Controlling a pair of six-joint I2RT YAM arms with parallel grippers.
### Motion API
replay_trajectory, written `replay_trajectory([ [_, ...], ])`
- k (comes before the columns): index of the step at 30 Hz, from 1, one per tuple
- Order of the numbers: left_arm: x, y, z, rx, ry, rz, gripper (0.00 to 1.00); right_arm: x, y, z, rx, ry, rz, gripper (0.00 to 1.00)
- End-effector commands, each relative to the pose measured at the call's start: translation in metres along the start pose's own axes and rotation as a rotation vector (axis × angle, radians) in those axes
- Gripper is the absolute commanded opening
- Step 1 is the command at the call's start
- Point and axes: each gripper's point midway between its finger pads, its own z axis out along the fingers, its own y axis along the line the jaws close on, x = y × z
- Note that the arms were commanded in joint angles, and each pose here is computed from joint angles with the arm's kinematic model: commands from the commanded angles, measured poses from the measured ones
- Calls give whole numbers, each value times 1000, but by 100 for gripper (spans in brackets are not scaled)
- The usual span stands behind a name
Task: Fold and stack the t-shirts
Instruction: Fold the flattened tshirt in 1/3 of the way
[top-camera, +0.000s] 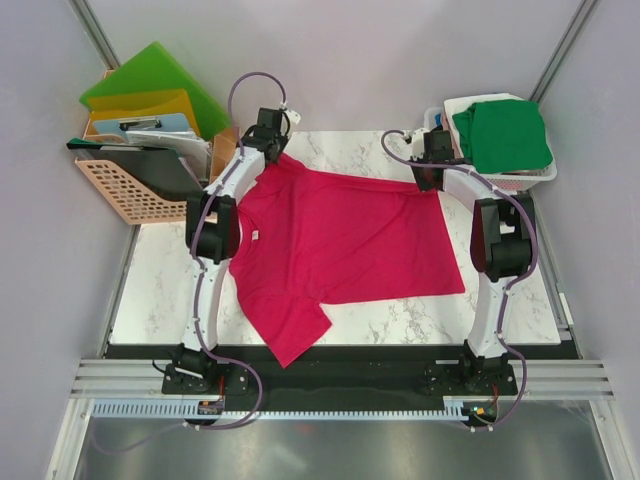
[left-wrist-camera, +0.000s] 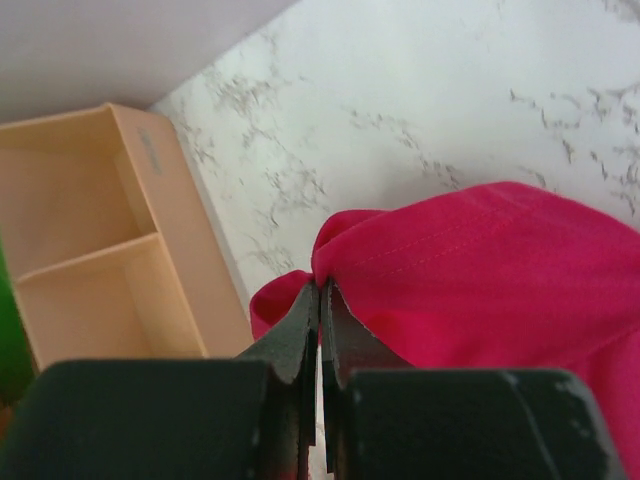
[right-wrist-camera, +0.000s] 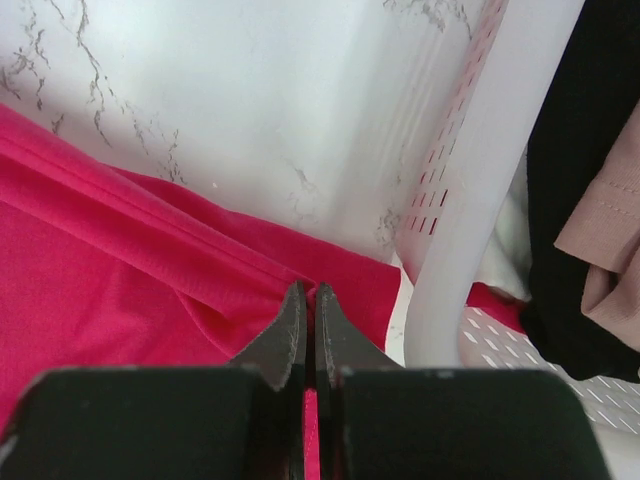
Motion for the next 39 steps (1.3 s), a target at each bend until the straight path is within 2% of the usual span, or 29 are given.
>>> replay_trajectory([
  [1, -35, 26, -45, -25, -97, -37, 2, -21, -11, -17, 33, -68, 5, 0],
  [19, 19, -15, -124, 184, -34, -139, 2, -8, -3, -19, 3, -60, -3, 0],
  [27, 90, -74, -154, 398, 149, -226, 2, -5, -1, -39, -11, -74, -29, 0],
  [39, 126, -84, -211, 444, 179, -261, 2, 8, 4, -50, -30, -61, -46, 0],
])
